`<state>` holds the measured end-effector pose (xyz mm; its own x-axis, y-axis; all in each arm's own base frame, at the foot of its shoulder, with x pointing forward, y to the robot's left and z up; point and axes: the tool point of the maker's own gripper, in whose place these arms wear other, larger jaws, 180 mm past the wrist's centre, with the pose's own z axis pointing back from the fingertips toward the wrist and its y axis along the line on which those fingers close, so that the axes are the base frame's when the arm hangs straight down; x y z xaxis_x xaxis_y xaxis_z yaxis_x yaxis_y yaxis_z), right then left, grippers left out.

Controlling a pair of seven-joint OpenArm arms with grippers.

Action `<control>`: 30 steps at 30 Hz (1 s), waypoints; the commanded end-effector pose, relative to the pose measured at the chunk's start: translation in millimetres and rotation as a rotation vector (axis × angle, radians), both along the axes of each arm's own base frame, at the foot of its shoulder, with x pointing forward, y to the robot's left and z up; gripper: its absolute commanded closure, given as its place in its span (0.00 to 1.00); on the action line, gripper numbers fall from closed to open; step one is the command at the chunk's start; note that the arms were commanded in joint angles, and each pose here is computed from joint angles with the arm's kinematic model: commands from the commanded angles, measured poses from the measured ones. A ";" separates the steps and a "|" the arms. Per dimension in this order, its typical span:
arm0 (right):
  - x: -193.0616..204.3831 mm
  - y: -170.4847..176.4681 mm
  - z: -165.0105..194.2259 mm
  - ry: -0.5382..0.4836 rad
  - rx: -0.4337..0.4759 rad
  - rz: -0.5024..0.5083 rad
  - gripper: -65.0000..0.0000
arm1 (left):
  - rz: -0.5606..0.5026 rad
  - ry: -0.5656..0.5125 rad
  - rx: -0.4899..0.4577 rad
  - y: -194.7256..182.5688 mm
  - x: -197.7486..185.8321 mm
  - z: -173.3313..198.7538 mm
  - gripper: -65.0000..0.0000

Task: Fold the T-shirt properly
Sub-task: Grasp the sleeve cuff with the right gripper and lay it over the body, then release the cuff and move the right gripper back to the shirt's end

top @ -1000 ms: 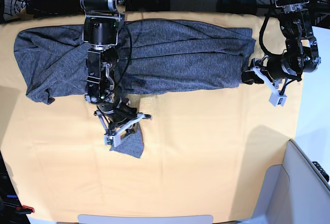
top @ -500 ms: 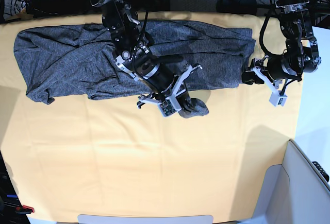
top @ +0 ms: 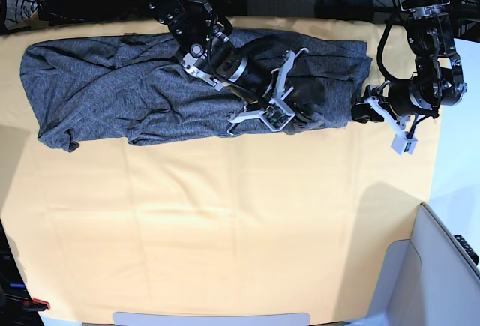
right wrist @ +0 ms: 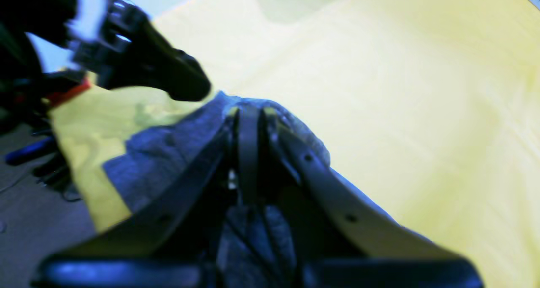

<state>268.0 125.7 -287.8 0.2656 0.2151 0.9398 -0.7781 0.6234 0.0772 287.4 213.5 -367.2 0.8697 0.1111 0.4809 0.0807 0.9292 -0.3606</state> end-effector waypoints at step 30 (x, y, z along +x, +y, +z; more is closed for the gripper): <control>-50.0 65.1 -30.1 0.013 -0.078 0.269 0.34 | 0.004 -0.047 0.007 5.6 9.2 13.2 0.67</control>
